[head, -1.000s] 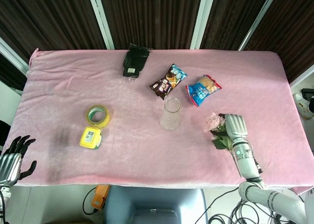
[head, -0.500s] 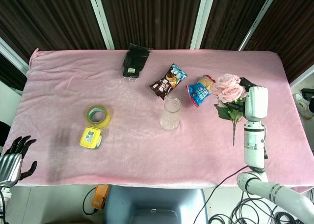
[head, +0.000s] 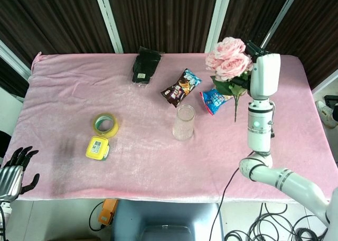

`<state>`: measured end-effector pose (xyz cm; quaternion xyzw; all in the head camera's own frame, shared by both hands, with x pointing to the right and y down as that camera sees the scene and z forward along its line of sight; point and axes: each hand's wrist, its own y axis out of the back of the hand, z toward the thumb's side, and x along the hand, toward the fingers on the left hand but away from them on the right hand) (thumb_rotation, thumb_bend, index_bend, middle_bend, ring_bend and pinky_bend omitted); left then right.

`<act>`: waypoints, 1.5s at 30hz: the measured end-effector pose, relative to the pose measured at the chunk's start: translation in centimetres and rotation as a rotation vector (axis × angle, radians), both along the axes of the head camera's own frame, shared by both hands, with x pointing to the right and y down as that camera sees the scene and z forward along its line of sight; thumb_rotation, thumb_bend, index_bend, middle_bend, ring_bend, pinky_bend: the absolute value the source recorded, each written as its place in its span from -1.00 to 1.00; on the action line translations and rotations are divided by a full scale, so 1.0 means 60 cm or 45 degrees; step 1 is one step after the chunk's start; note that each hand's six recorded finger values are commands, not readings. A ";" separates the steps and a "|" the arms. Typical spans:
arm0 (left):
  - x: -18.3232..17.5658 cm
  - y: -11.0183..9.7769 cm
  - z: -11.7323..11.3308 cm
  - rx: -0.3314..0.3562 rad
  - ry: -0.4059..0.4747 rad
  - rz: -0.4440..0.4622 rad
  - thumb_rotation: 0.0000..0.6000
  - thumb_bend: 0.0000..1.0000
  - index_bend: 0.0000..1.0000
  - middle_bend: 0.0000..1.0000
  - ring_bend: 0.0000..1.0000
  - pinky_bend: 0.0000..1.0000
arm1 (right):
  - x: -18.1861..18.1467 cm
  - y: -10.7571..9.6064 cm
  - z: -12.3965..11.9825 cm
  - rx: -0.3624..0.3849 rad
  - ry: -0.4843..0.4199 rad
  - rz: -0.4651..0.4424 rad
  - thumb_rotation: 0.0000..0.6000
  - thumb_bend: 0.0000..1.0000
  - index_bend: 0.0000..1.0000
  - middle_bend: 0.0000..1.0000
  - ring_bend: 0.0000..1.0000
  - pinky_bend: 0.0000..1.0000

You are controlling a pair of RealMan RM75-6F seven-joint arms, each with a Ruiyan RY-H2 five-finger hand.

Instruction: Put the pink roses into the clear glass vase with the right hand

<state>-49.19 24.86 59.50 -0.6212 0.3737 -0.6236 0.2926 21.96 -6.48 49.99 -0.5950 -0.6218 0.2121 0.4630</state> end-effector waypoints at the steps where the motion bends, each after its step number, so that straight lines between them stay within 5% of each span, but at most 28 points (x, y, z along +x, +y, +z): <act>1: 0.000 0.000 0.000 0.001 0.001 -0.002 1.00 -0.21 -0.63 -0.82 -0.92 -0.40 | -0.010 -0.011 -0.003 0.008 -0.003 -0.006 1.00 -0.35 0.65 0.40 0.58 0.92; 17: -0.011 -0.003 -0.005 0.019 -0.002 -0.036 1.00 -0.21 -0.63 -0.82 -0.92 -0.40 | -0.130 -0.084 0.043 -0.012 0.052 -0.087 1.00 -0.35 0.64 0.40 0.58 0.92; 28: -0.022 -0.006 -0.011 0.037 0.001 -0.068 1.00 -0.21 -0.63 -0.82 -0.92 -0.40 | -0.221 -0.072 0.076 -0.078 -0.104 -0.227 1.00 -0.33 0.63 0.40 0.58 0.92; 45: -0.024 -0.006 -0.016 0.053 0.007 -0.076 1.00 -0.21 -0.63 -0.82 -0.92 -0.40 | -0.228 -0.046 0.114 -0.111 -0.098 -0.275 1.00 -0.33 0.63 0.40 0.58 0.92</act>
